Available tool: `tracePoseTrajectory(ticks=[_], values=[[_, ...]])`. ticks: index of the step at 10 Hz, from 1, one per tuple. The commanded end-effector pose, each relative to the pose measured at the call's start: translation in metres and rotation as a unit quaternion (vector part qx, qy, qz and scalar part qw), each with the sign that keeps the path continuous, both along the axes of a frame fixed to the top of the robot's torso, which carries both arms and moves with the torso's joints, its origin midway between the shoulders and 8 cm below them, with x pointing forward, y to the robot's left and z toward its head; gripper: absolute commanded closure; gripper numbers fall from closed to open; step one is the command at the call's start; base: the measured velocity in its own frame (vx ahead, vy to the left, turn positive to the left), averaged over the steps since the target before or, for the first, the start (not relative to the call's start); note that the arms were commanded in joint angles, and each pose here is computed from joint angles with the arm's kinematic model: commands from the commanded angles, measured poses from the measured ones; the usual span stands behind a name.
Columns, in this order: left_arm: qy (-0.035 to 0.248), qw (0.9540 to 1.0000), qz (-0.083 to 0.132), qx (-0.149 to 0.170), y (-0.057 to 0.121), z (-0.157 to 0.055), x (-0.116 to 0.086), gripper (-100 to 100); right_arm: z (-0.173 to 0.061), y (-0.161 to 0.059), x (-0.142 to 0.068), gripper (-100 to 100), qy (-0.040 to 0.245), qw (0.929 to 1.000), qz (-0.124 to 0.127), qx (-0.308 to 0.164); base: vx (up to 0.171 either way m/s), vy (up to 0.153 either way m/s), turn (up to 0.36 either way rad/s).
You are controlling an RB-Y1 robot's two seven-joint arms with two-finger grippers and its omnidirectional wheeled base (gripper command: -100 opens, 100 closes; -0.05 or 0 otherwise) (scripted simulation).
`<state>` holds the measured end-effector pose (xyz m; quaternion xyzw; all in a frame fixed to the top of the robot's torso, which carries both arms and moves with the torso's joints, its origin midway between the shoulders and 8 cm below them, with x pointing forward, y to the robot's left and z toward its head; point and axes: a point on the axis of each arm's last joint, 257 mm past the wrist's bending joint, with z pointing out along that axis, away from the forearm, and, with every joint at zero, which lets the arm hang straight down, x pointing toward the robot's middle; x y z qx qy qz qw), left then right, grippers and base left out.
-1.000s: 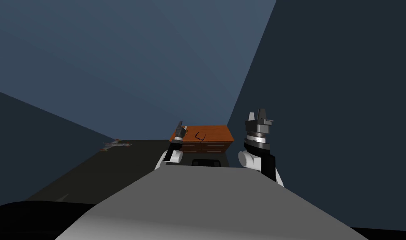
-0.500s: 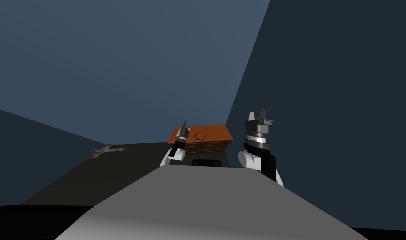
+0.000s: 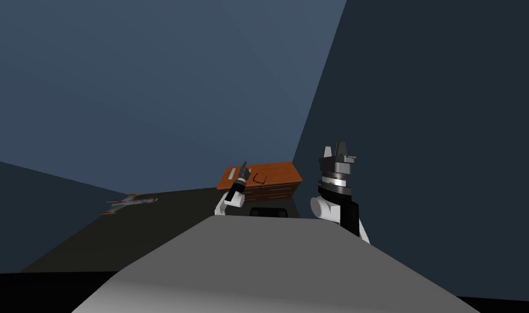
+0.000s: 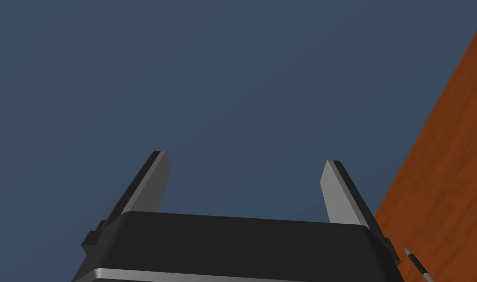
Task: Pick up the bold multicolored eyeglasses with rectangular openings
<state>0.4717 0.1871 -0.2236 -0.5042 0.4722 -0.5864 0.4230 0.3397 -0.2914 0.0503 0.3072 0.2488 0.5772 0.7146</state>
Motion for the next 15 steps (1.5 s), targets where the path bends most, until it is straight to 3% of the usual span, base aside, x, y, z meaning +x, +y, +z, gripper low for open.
tracePoseTrajectory(ticks=[1,2,4,5,6,9,11,15], values=[[0.021,0.9997,-0.01,-0.01,-0.008,-0.016,0.007,-100,0.0,0.0,0.0,0,0.0,1.0,0.0,0.0,0.004,0.039,-0.144],[0.028,0.9995,-0.009,-0.009,-0.007,-0.023,0.007,-100,0.0,0.0,0.0,0,0.0,1.0,0.0,0.0,0.0,0.037,-0.063],[0.069,0.997,-0.027,-0.023,-0.026,-0.051,0.017,-100,0.0,0.0,0.0,0,0.0,1.0,0.0,0.0,0.01,0.051,-0.16],[0.077,0.9965,-0.026,-0.021,-0.025,-0.059,0.015,-100,0.0,0.0,0.0,0,0.0,1.0,0.0,0.0,0.004,0.05,-0.075],[0.092,0.9947,-0.035,-0.028,-0.035,-0.067,0.02,-100,0.0,0.0,0.0,0,0.0,1.0,0.0,0.0,0.002,0.039,-0.102],[0.128,0.9905,-0.041,-0.03,-0.041,-0.096,0.021,-100,0.0,0.0,0.0,0,0.0,1.0,0.0,0.0,0.003,0.034,-0.086],[0.17,0.9831,-0.055,-0.037,-0.058,-0.123,0.025,-100,0.0,0.0,0.0,0,0.0,1.0,0.0,0.0,0.004,0.054,-0.179],[0.221,0.9723,-0.065,-0.038,-0.07,-0.158,0.025,-100,0.0,0.0,0.0,0,0.0,1.0,0.0,0.0,-0.002,0.04,-0.091]])
